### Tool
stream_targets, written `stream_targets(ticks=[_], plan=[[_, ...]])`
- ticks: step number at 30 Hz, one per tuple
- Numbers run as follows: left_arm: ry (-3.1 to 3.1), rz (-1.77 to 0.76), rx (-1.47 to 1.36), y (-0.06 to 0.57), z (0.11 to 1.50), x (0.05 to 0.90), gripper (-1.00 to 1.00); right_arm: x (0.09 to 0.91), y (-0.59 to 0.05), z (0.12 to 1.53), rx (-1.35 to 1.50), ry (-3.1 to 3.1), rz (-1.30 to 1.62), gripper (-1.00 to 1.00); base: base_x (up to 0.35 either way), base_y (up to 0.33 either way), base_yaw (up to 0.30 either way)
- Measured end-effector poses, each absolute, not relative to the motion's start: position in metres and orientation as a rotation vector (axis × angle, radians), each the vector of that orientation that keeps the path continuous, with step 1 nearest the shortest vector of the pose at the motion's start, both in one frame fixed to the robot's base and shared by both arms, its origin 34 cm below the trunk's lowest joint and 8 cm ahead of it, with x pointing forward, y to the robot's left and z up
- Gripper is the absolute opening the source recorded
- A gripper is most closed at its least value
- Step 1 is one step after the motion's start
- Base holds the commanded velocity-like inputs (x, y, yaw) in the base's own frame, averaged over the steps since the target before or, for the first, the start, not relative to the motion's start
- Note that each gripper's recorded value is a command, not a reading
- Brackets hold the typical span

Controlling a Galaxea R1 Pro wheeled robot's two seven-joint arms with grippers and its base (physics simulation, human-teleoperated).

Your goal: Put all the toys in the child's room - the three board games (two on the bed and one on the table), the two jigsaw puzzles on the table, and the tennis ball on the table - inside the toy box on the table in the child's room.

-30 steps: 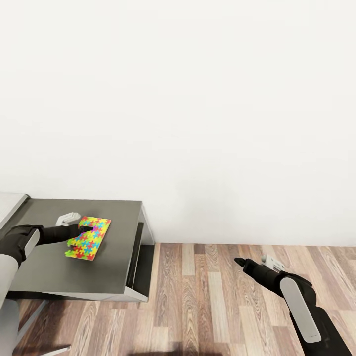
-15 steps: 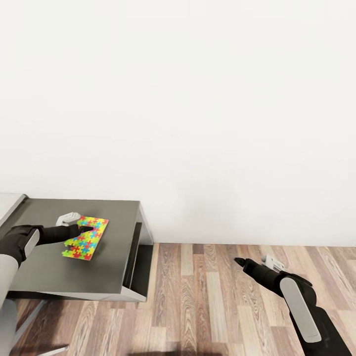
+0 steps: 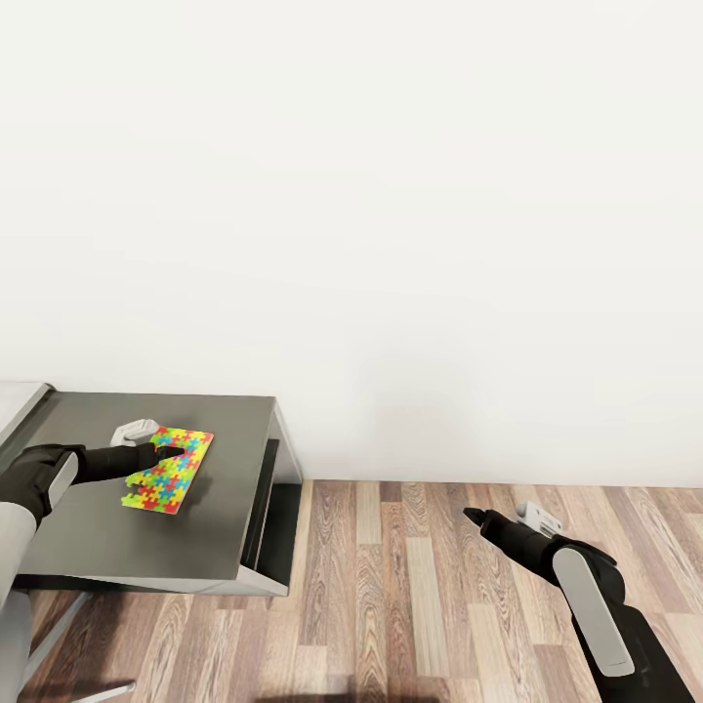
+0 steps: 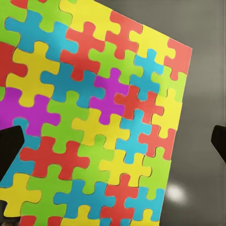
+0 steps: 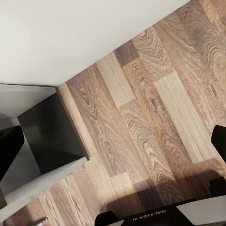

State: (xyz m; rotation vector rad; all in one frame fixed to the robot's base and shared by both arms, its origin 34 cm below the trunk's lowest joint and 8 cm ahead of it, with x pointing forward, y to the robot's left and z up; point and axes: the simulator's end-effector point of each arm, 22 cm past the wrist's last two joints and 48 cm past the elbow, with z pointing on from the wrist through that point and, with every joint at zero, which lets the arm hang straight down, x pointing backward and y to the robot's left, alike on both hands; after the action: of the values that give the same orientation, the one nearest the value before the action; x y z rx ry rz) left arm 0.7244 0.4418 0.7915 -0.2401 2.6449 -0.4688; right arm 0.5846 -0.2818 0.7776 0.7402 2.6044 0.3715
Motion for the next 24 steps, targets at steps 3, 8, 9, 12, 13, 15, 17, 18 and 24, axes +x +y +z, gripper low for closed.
stream_targets(ticks=[3,8,9,12,13,15,17,18,24], plan=[[2.644,-0.471,-0.240,0.441,0.792,0.725,1.00,0.585,-0.282,0.778,0.741,2.604,0.371,1.00,0.000,0.000,0.000],[2.628,-0.467,-0.230,0.444,0.797,0.730,1.00,0.585,-0.282,0.778,0.741,2.603,0.371,1.00,0.000,0.000,0.000],[2.619,-0.461,-0.224,0.446,0.802,0.733,1.00,0.585,-0.282,0.778,0.741,2.603,0.371,1.00,0.000,0.000,0.000],[2.592,-0.443,-0.204,0.450,0.814,0.744,1.00,0.585,-0.282,0.778,0.741,2.603,0.371,1.00,0.000,0.000,0.000],[2.585,-0.437,-0.199,0.452,0.818,0.747,1.00,0.585,-0.282,0.778,0.741,2.603,0.371,1.00,0.000,0.000,0.000],[2.582,-0.433,-0.197,0.453,0.820,0.749,1.00,0.585,-0.282,0.778,0.741,2.603,0.371,1.00,0.000,0.000,0.000],[2.580,-0.429,-0.197,0.454,0.823,0.751,1.00,0.585,-0.282,0.778,0.741,2.603,0.371,1.00,0.000,0.000,0.000],[2.579,-0.424,-0.198,0.456,0.825,0.751,1.00,0.585,-0.282,0.778,0.741,2.603,0.371,1.00,0.000,0.000,0.000],[2.583,-0.386,-0.207,0.470,0.828,0.750,1.00,0.585,-0.282,0.778,0.741,2.603,0.371,1.00,0.000,0.000,0.000]])
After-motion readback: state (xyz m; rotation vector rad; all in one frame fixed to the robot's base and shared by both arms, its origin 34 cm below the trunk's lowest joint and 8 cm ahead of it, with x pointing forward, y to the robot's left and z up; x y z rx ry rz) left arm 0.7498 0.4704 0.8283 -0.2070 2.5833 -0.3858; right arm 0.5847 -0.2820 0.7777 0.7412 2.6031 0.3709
